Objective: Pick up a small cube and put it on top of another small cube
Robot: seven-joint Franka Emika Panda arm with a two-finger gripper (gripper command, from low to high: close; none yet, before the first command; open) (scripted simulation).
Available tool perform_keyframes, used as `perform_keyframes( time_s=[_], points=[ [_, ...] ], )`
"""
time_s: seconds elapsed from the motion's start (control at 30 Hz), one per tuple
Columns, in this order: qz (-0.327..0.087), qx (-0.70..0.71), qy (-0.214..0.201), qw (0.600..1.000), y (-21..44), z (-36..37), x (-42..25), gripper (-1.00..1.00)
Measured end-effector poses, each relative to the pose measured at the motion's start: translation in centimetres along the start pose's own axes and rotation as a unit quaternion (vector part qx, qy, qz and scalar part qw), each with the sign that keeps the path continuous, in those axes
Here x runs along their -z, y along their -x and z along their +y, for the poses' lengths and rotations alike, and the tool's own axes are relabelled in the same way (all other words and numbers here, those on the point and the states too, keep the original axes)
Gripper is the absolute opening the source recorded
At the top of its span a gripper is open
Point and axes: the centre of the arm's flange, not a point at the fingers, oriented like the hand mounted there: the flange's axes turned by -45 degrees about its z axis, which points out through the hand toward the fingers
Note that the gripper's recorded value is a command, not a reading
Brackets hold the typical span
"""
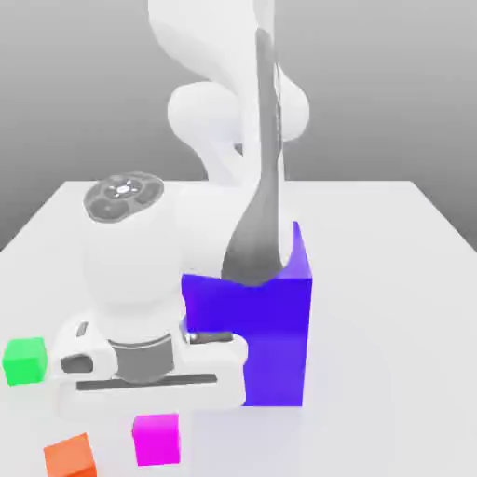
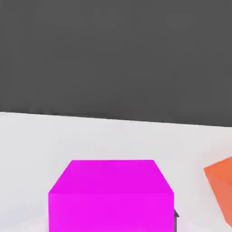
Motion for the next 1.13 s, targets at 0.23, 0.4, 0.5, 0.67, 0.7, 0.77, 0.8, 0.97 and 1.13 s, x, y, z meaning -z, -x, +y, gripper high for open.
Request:
perform_keyframes(
  time_s=[0.23, 0.4, 0.5, 0.67, 0.7, 0.77, 0.8, 0.97, 1.13],
  points=[
    [0.002, -0.147, -0.005, 0.989, 3.3, 6.9, 1.3, -1.00],
    [0.005, -0.250, -0.005, 0.968, 6.2, 11.3, 2.2, -1.00],
    [0.006, -0.310, -0.004, 0.951, 8.2, 13.8, 2.8, -1.00],
    [0.008, -0.407, 0.000, 0.913, 11.8, 17.5, 3.7, -1.00],
    [0.008, -0.426, 0.002, 0.905, 12.6, 18.2, 3.8, -1.00],
    [0.008, -0.464, 0.005, 0.886, 14.2, 19.6, 4.2, -1.00],
    [0.009, -0.483, 0.006, 0.876, 15.0, 20.3, 4.3, -1.00],
    [0.009, -0.522, 0.010, 0.853, 16.7, 21.8, 1.1, -1.00],
    [0.009, -0.523, 0.011, 0.852, 16.8, 21.8, -1.2, 1.00]
  ],
)
